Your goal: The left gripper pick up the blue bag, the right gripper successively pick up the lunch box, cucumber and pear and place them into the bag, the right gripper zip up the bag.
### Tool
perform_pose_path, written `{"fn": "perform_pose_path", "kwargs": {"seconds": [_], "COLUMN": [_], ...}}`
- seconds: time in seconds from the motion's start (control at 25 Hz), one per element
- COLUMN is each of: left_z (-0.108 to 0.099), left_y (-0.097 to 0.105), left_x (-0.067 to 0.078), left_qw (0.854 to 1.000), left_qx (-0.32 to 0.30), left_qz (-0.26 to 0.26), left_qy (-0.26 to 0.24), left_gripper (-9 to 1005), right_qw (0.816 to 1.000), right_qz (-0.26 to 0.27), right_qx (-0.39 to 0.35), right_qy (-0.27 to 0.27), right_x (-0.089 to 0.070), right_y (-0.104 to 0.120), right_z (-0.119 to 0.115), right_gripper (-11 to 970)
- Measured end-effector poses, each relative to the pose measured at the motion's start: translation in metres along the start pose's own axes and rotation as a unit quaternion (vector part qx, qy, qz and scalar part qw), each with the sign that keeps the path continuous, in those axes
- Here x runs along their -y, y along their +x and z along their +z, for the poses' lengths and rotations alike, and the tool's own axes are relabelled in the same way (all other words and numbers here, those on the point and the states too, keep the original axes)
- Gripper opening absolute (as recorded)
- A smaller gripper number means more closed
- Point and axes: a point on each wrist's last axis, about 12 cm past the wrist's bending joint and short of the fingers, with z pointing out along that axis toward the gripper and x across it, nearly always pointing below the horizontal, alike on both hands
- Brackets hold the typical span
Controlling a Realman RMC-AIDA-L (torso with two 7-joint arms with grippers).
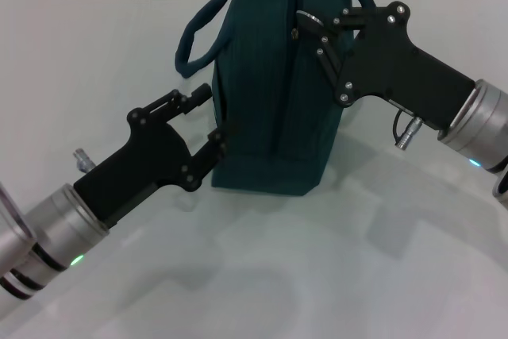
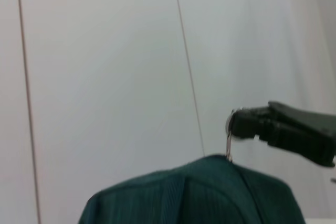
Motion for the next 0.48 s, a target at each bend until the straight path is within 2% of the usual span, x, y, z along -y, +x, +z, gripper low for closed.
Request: {"fn": "perform_pose_path", "kwargs": {"seconds": [0.08, 0.2, 0.48], "left_z": [0.003, 0.012, 0.025], "left_y": [-0.002, -0.003, -0.004], "left_x": [-0.001, -0.003, -0.011], "left_qw": [1.000, 0.999, 0.996], "left_qx": [0.007, 0.010, 0.015], "left_qz": [-0.006, -0.036, -0.083], "left_qy": [0.005, 0.012, -0.005], "left_gripper": [335, 573, 637], "right_qw": [1.000, 1.000, 1.000], "right_qz": [0.000, 0.000, 0.001], "right_qx": [0.000, 0.002, -0.001], "right_qy": [-0.001, -0.002, -0.005], "right_x": [0.000, -0.001, -0.003], "right_y": [0.000, -0.001, 0.000], "right_z": [0.000, 0.001, 0.001], "right_gripper": [21, 22, 24]}}
